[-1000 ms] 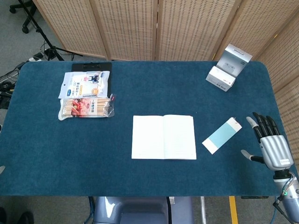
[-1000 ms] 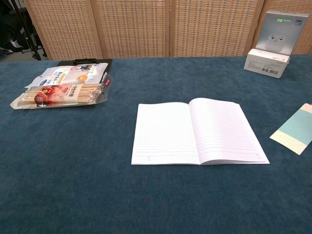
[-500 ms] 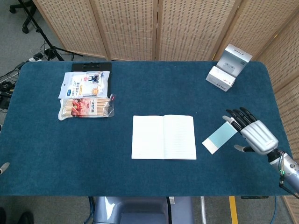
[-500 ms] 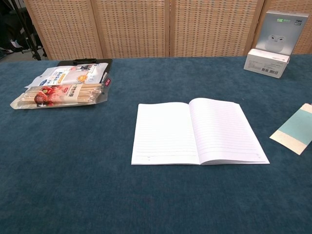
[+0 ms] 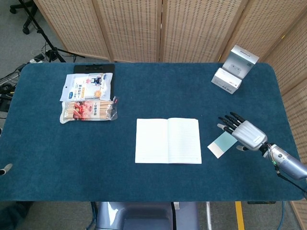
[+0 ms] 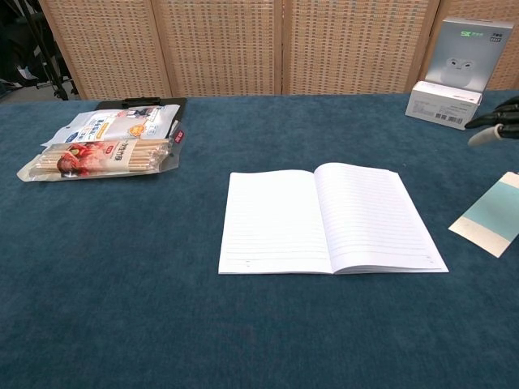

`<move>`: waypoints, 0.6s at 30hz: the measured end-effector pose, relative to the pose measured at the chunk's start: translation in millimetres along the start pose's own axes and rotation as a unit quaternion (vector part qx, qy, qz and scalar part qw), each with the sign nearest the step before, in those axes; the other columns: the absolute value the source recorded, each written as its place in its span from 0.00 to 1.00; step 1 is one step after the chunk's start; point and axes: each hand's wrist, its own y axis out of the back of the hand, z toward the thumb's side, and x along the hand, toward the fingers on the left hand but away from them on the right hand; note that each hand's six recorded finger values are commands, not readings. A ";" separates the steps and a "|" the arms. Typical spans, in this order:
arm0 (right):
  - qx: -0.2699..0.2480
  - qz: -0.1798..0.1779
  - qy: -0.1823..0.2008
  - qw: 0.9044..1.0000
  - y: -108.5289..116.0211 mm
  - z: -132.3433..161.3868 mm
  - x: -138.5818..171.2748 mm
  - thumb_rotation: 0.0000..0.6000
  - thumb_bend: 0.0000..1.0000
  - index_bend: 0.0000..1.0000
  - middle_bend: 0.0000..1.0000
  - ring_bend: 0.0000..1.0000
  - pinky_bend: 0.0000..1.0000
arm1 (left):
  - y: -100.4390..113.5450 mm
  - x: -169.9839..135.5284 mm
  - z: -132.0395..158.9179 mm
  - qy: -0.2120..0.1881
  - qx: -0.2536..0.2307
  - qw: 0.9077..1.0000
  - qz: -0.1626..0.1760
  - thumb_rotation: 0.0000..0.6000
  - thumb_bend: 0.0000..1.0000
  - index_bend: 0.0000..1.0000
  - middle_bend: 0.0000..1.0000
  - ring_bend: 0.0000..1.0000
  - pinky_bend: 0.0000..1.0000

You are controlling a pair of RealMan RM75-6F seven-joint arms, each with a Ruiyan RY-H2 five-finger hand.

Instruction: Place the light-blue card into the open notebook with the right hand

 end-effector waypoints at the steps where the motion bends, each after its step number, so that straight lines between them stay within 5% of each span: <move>1: 0.003 0.006 0.002 1.000 -4.3 0.6 -1.3 1.00 0.00 0.09 0.00 0.00 0.00 | -1.2 0.9 -0.1 0.001 0.001 1.000 -0.003 1.00 0.00 0.00 0.00 0.00 0.00; 18: 0.044 0.060 0.032 0.997 -35.3 10.0 -25.0 1.00 0.00 0.15 0.00 0.00 0.00 | -7.6 5.6 3.7 -0.003 0.005 1.000 -0.015 1.00 0.00 0.00 0.00 0.00 0.00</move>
